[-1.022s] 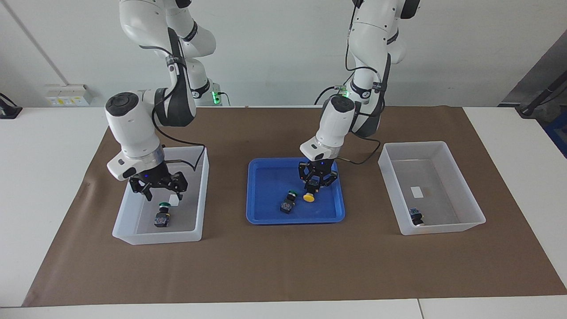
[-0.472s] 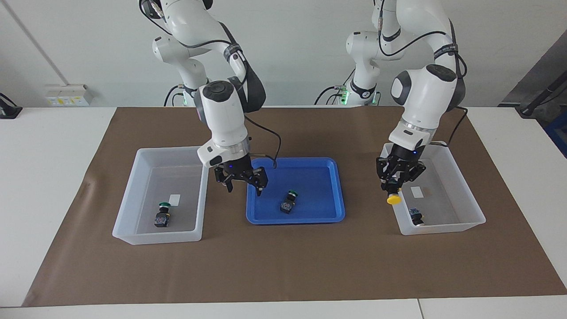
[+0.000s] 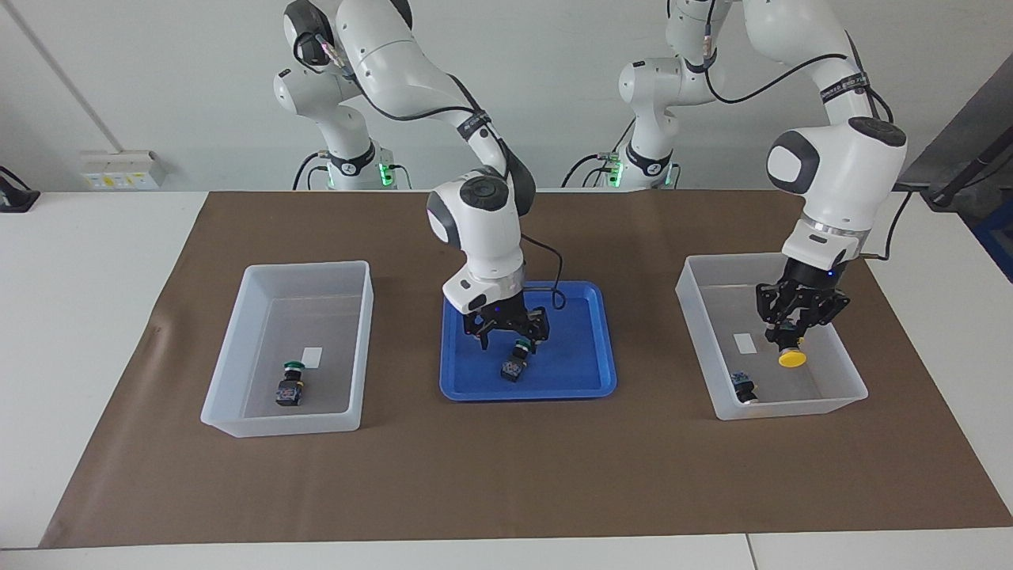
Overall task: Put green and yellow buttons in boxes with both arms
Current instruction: 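Release the yellow button in the bin while the right gripper grasps a green button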
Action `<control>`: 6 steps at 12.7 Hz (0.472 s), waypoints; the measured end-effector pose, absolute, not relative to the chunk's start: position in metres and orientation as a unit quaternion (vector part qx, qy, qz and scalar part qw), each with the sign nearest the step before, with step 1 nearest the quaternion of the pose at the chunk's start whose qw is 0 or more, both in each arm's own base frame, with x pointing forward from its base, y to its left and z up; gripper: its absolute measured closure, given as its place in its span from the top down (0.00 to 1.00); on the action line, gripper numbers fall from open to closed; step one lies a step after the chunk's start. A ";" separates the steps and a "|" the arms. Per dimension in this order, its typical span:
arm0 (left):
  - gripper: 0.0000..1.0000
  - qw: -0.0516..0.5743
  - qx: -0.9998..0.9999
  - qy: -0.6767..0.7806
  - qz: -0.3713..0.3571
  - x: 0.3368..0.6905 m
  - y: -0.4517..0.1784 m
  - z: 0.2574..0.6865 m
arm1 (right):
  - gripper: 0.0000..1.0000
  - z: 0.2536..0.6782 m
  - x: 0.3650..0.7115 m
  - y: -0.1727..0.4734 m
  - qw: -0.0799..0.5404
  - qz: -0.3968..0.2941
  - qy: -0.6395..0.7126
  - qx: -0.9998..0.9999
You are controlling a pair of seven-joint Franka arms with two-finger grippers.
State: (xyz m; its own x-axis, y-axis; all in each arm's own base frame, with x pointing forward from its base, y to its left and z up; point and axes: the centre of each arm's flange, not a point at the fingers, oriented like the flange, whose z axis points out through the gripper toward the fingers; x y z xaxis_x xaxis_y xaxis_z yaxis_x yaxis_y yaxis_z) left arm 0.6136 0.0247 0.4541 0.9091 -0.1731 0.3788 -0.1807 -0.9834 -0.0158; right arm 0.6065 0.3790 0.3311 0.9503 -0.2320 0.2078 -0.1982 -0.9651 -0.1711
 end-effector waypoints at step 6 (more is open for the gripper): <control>0.41 0.009 0.979 -0.088 0.183 0.612 0.039 0.432 | 0.98 0.306 0.611 0.375 0.066 -0.114 0.109 -0.985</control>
